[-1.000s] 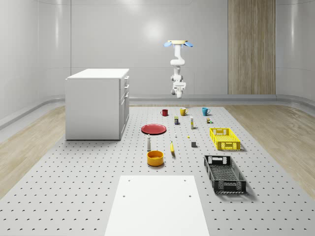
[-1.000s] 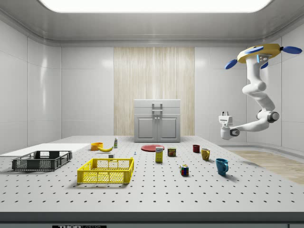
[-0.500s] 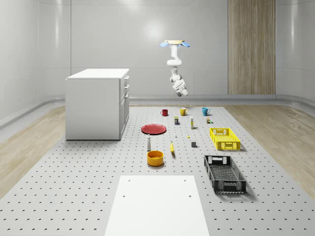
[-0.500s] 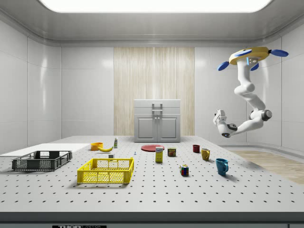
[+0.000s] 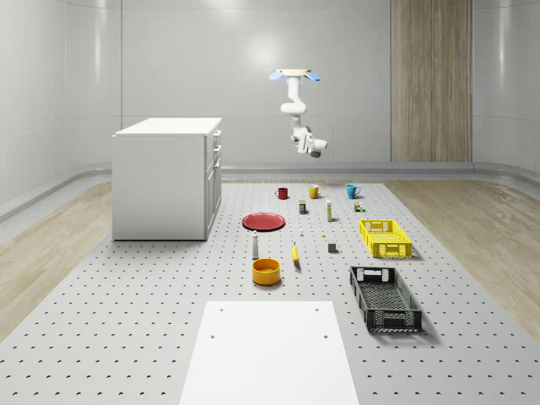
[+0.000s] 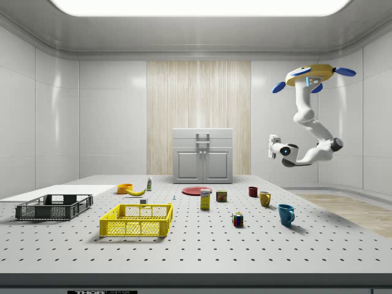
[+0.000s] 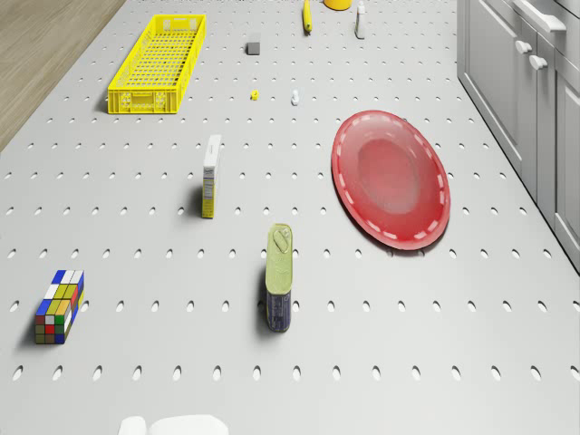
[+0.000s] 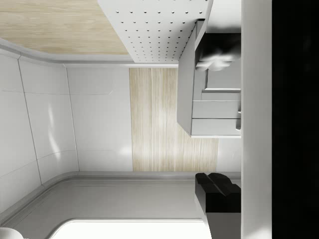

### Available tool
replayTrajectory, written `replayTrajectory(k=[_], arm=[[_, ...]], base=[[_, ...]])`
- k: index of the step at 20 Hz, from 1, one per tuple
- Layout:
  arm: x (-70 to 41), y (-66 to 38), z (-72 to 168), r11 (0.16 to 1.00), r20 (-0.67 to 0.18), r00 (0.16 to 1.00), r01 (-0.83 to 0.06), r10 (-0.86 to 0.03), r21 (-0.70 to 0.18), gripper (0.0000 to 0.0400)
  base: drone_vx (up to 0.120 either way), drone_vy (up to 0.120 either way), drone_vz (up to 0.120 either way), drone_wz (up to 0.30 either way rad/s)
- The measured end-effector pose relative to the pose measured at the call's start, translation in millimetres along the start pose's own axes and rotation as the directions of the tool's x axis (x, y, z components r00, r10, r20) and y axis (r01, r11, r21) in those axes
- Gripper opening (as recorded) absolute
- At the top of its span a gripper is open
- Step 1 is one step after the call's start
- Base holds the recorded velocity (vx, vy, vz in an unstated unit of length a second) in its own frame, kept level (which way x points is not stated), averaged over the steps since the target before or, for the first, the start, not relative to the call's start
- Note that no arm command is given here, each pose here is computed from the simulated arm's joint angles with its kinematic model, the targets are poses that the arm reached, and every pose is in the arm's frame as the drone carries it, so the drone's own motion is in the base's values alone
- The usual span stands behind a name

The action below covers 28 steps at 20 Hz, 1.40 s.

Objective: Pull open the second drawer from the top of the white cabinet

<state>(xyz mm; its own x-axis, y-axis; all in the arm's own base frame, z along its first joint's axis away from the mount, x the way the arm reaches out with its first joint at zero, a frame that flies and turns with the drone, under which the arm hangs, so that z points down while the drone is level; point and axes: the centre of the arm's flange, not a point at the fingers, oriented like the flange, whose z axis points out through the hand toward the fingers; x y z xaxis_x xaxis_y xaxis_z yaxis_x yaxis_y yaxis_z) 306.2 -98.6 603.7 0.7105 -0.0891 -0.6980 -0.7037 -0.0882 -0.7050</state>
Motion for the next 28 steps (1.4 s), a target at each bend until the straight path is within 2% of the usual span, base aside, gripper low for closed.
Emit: replayTrajectory(k=[9,28], arm=[[7.2,6.8,0.4,0.998,0.072,0.997,-0.004,-0.001,0.069,0.0300],[9.0,8.5,0.6,0.996,0.089,0.996,-0.006,-0.002,0.086,0.0300]], base=[[0.120,-0.120,0.000,0.000],[0.120,-0.120,0.000,0.000]])
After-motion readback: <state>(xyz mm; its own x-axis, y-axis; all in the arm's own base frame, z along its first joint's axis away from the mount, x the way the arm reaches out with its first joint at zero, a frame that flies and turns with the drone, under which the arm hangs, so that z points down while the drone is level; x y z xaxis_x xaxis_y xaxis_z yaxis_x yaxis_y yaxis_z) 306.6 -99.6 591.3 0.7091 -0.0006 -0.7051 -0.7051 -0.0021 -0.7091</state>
